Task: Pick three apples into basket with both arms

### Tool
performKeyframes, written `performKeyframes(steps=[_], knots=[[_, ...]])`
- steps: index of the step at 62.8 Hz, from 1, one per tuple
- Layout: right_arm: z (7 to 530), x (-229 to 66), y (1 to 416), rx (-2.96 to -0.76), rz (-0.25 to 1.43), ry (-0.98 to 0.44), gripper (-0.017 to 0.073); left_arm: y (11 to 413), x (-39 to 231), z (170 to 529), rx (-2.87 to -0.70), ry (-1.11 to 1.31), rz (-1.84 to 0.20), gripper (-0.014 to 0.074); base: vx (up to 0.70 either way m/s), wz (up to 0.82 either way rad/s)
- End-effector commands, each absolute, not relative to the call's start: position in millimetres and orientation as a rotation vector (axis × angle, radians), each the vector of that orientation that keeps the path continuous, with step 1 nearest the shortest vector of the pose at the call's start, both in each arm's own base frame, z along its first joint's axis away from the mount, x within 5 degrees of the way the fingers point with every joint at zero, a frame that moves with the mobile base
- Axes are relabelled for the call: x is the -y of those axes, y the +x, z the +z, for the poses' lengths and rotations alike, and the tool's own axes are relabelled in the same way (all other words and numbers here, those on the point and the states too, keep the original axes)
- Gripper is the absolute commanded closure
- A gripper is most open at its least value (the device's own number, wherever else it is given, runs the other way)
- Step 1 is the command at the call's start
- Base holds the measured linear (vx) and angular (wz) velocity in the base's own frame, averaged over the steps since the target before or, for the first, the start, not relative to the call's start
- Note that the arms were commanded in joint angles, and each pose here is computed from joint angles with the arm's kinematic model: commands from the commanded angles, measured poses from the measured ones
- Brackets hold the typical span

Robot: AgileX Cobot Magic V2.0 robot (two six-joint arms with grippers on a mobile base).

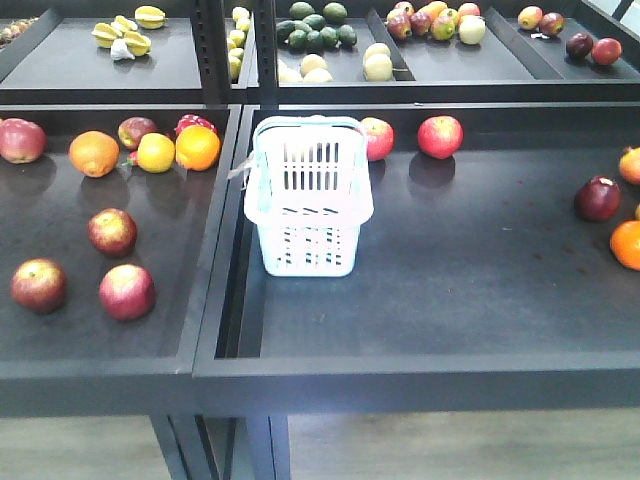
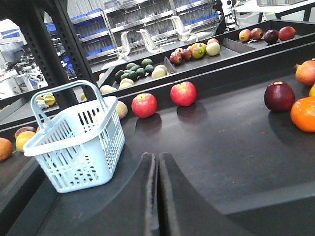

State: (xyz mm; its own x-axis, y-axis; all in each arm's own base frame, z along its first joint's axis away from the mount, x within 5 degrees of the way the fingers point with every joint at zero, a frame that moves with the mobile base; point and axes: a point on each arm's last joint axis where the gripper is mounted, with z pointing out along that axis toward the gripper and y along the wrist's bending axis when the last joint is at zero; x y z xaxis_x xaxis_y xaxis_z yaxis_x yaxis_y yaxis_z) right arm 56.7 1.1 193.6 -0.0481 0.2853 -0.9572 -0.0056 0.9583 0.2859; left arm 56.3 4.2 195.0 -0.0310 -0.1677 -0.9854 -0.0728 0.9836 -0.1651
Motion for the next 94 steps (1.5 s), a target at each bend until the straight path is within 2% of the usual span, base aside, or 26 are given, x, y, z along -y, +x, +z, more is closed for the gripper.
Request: performKeyframes(steps=[1,94], knots=[[195.9,-0.6,56.6,-1.539,0.229,0.207,0.0564,56.2,-3.6,194.8,-1.536,-0.186,-0.093,0.0600,0.14,0.00],[195.9,-0.6,56.6,-1.539,0.229,0.207,0.0564,56.2,-3.6,194.8,-1.536,-0.186,-0.093,0.0600,0.12,0.00]])
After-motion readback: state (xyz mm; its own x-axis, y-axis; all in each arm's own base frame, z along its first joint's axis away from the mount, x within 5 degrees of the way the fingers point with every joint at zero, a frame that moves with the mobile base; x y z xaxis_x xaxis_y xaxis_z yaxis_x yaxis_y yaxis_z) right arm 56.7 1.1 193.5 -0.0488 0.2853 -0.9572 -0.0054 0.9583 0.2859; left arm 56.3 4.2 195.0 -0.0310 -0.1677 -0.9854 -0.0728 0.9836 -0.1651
